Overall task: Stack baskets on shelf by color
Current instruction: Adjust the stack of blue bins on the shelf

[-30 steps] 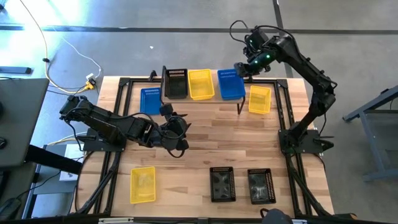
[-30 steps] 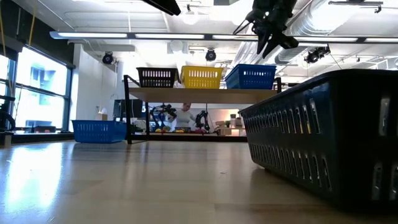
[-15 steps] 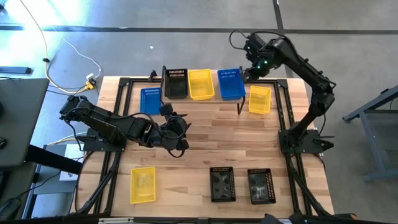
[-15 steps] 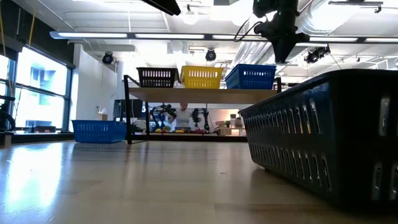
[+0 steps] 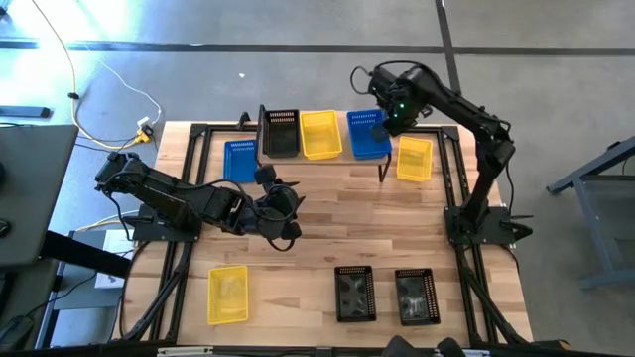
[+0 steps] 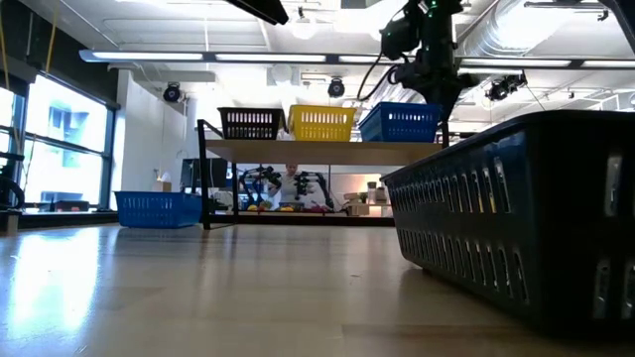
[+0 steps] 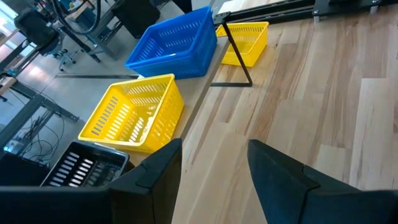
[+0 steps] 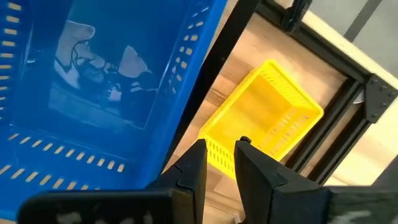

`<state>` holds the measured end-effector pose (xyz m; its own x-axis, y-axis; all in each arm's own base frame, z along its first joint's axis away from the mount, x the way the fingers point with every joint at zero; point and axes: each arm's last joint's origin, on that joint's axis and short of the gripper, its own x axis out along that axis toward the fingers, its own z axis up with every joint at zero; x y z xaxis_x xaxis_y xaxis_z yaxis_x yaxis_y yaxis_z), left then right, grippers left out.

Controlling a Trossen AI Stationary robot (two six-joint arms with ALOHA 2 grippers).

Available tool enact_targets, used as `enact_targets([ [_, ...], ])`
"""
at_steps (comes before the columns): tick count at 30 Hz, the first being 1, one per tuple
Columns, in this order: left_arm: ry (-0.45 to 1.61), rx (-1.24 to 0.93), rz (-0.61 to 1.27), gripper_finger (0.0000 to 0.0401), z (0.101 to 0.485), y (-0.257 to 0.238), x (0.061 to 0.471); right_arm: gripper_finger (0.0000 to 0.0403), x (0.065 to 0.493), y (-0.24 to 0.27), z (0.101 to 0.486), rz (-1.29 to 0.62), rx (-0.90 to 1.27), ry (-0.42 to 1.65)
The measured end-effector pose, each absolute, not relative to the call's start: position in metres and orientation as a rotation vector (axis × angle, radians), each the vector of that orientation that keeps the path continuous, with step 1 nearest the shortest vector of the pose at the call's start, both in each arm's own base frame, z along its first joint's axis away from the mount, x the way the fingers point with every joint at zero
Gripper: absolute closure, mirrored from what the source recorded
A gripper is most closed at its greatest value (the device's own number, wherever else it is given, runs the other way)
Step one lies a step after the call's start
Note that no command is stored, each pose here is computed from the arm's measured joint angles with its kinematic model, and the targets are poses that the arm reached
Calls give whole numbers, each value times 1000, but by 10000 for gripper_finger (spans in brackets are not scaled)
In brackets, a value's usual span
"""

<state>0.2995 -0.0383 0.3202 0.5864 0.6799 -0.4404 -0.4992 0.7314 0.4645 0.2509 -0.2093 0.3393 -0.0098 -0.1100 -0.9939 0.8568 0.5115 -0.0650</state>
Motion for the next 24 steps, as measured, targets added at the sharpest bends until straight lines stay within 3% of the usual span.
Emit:
enact_targets([
  [17, 642, 312, 698, 229, 320, -38, 299, 336, 254, -206, 339, -746, 777, 1363],
  [24, 649, 316, 698, 229, 320, -38, 299, 336, 240, -197, 359, -819, 643, 1331],
])
